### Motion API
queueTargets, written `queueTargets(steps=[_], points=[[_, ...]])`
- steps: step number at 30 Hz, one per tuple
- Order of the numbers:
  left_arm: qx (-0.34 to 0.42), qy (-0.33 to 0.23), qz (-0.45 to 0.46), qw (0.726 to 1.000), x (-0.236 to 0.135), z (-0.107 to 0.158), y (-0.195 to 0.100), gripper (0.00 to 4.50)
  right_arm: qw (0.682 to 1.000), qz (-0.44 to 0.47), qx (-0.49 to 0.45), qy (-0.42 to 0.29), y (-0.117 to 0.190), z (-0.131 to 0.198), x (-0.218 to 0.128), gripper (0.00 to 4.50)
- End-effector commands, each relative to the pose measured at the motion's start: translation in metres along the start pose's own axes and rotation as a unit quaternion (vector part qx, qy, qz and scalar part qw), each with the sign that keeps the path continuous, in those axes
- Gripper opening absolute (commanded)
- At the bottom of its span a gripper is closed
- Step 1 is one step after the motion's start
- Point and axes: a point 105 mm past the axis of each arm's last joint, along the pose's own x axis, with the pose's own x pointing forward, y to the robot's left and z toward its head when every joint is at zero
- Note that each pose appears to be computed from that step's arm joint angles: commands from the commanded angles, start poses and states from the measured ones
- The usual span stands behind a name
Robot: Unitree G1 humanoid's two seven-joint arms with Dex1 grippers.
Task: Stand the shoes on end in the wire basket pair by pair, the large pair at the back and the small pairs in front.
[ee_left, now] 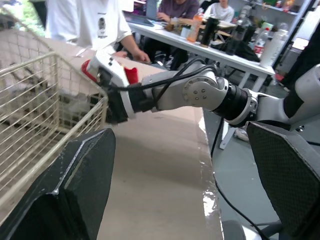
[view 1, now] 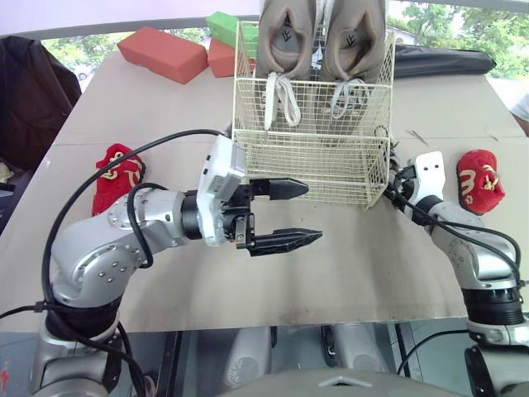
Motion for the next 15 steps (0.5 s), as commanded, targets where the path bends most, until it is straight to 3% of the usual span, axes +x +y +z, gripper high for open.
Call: queueTargets(steps=[1,7,11,15], points=[[0.023,-0.008,0.003,1.000,-0.002,0.009,-0.006,4.50,0.999,-0.010,-0.026,-0.032,-0.006,0.015,-0.003,0.73],[0.018,-0.017,0.010,1.000,-0.003,0.011,-0.002,4.50,0.996,-0.039,-0.063,-0.051,-0.029,0.028,-0.031,0.22],[0.001,-0.036,0.001,0.999,-0.001,0.016,0.003,4.50,0.990,-0.046,-0.124,-0.057,-0.059,0.048,-0.078,0.13],[-0.008,-0.050,-0.009,0.999,0.000,0.023,0.011,4.50,0.979,0.019,-0.197,-0.046,-0.060,0.066,-0.116,0.09]])
